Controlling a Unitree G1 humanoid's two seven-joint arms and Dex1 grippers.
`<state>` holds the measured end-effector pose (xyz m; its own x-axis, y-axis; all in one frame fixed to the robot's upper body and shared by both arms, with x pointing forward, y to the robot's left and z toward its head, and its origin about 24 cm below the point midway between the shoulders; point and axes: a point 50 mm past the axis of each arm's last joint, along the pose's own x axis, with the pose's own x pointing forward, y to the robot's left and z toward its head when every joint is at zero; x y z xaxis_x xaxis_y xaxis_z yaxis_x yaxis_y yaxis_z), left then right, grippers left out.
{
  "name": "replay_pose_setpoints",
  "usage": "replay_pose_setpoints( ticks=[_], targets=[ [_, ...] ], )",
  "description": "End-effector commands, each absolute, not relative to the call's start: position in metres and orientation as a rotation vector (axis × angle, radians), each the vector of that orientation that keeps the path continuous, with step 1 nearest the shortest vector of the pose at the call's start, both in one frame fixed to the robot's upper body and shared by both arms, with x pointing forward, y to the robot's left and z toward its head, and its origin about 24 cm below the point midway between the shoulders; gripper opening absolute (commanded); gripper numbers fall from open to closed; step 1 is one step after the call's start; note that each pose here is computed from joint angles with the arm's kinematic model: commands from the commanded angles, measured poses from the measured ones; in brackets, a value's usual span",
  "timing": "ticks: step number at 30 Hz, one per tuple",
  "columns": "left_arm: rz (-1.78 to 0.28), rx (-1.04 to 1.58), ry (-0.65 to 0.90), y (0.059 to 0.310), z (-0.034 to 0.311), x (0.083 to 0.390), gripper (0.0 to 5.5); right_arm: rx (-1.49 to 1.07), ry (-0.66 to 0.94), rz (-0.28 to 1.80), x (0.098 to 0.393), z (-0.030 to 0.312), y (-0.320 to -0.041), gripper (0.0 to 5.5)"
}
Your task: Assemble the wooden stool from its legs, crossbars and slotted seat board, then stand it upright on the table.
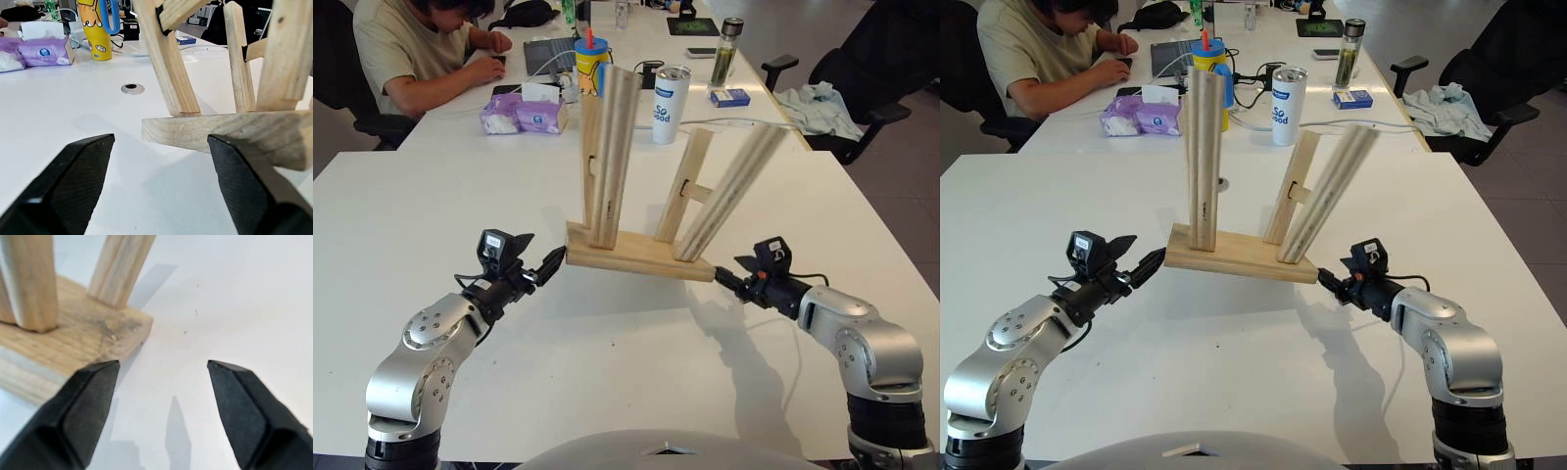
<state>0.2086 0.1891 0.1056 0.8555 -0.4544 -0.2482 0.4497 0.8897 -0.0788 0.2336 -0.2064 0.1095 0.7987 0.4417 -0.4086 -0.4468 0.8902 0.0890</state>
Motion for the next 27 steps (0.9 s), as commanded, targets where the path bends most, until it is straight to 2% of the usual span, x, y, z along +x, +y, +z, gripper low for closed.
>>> replay_pose_setpoints(
  ticks=[1, 6, 12, 16, 23, 27],
  targets=[
    [-0.931, -0.225, 0.159, 0.131, 0.134, 0.201, 3.59, 0.113, 0.148, 0.968, 0.232, 0.165, -0.137, 3.37],
    [-0.912, -0.207, 0.196, 0.137, 0.13, 0.202, 3.59, 0.087, 0.2, 0.799, 0.247, 0.153, -0.147, 3.37],
    [-0.896, -0.208, 0.184, 0.143, 0.134, 0.206, 3.59, -0.012, 0.271, 0.562, 0.262, 0.134, -0.171, 3.37],
    [-0.895, -0.104, 0.269, 0.158, 0.121, 0.202, 3.59, -0.098, 0.283, 0.458, 0.27, 0.125, -0.186, 3.37],
    [-0.874, 0.112, 0.391, 0.194, 0.097, 0.202, 3.59, -0.17, 0.302, 0.345, 0.274, 0.108, -0.206, 3.37],
    [-0.909, 0.151, 0.404, 0.195, 0.091, 0.198, 3.59, -0.182, 0.309, 0.316, 0.275, 0.103, -0.212, 3.37]
  ],
)
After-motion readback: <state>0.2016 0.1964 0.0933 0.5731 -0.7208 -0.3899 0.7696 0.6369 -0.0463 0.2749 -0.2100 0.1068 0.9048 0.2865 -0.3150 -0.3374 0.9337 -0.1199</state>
